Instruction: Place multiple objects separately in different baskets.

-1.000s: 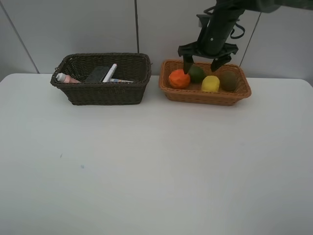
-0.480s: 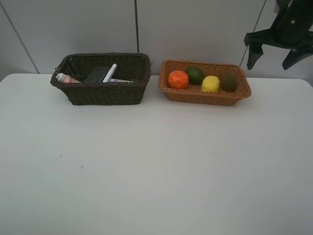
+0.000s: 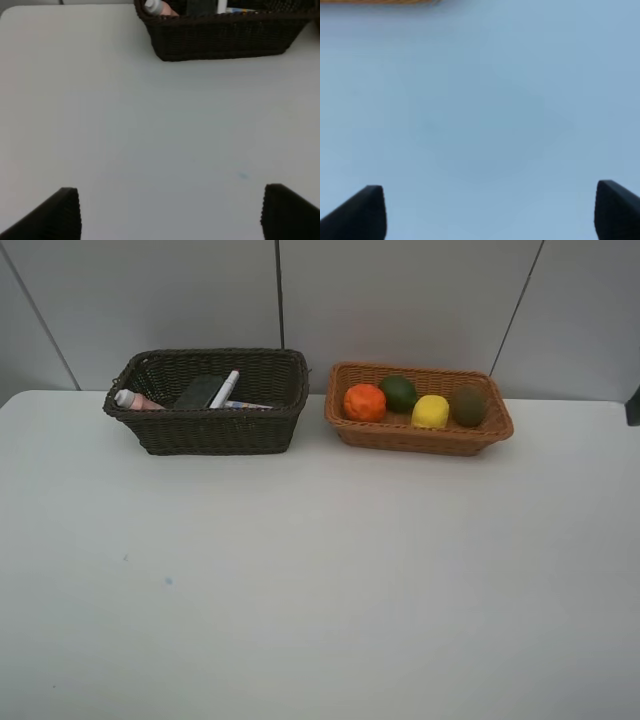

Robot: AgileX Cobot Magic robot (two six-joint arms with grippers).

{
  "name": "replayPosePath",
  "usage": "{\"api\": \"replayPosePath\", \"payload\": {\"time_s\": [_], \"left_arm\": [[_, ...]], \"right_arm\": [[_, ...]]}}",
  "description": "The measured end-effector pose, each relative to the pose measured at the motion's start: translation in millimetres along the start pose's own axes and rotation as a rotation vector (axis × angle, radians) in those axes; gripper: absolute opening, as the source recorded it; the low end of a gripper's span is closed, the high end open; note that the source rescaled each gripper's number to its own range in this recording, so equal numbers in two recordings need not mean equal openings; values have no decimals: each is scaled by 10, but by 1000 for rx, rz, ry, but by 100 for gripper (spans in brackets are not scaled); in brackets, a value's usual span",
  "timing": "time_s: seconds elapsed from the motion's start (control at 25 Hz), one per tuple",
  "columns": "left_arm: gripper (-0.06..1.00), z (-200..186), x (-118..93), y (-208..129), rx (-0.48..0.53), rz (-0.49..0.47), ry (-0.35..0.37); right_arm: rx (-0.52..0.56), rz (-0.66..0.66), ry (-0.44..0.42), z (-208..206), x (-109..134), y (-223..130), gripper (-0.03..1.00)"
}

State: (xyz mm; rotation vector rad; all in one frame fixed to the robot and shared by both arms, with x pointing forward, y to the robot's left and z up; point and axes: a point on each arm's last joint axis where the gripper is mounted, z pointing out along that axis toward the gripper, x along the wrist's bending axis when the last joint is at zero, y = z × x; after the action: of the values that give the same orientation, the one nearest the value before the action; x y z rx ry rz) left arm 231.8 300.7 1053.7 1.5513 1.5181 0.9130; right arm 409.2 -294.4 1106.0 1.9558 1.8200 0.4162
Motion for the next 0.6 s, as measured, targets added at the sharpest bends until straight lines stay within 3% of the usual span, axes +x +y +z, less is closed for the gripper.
{"api": "replayPosePath", "payload": {"time_s": [0.12,0.36,0.6], "left_arm": [[94,0,-3,0,-1,-19,38],[94,0,-3,0,-1,-21,41],[94,0,-3,0,-1,-21,41]], "right_arm": [[-99,31,42,-228,-76,-437,96],[-313,87,142,-429,-164,-1232,96],[-489,111,181,-458,-225,-1692,96]]}}
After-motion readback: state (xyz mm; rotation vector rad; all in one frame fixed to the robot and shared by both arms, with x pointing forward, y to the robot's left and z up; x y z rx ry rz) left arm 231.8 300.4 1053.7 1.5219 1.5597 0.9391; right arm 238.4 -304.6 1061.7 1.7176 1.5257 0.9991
